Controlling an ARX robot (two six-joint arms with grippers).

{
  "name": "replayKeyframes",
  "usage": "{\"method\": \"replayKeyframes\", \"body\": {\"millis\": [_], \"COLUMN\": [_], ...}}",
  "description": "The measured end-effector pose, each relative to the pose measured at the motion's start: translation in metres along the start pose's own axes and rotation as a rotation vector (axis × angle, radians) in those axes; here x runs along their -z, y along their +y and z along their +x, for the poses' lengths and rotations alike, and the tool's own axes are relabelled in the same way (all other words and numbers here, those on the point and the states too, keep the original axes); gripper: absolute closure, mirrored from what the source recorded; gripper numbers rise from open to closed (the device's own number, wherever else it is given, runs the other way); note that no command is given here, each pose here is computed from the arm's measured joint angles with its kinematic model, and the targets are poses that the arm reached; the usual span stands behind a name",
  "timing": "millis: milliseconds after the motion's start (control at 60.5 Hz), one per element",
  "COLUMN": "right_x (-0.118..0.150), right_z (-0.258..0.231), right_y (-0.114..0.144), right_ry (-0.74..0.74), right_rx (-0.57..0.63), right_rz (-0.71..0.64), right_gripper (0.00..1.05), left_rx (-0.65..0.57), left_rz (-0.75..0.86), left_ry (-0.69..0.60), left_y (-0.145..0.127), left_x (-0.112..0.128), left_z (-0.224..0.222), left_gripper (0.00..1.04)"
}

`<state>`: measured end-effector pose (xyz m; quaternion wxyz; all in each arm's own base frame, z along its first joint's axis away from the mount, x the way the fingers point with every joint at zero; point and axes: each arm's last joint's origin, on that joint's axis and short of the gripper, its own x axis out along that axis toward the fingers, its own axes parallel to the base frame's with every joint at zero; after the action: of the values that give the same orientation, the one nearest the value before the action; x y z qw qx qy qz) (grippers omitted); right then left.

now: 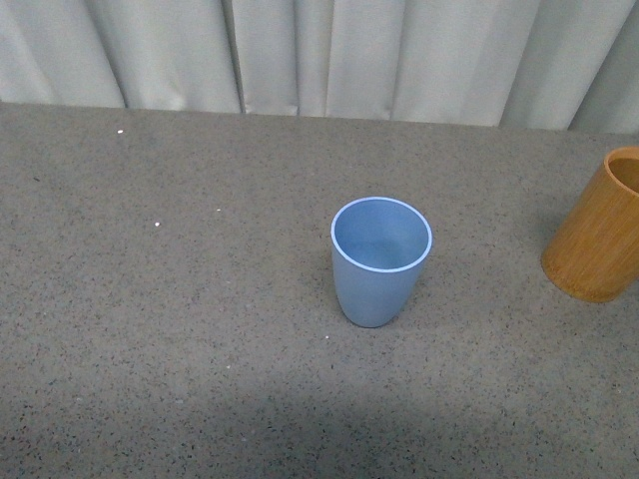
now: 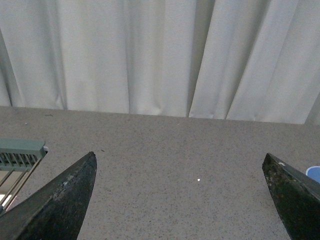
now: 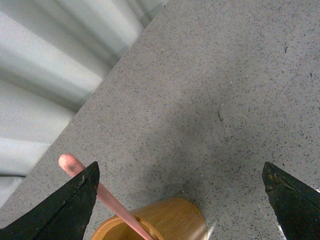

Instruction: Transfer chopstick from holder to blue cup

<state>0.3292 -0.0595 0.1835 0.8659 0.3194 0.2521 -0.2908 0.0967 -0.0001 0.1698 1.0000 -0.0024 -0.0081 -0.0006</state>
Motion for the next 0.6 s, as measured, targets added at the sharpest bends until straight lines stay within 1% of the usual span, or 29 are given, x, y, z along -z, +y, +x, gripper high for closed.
{"method": "replayKeyframes", "body": {"millis": [281,463,595], "right_x": [-0.013,-0.009,0.001], "right_z": [-0.018,-0.016,-0.008], "right_y": [0.004,0.022,0.031], "right_ry": [-0.05,-0.041,-0.013], "right_rx": [-0.027,-0.068,-0.077], "right_rz": [-0.013,-0.042,-0.066], "right_gripper": [0.1,0.1,0.1], "left_rx": [0.0,0.0,0.0], "left_rz": [0.0,0.0,0.0], "left_ry": [0.0,0.0,0.0], "left_y": [0.0,0.0,0.0], "left_x": [0.0,0.0,0.0], "left_z": [0.0,0.0,0.0], "left_gripper": [0.07,0.07,0.07]}}
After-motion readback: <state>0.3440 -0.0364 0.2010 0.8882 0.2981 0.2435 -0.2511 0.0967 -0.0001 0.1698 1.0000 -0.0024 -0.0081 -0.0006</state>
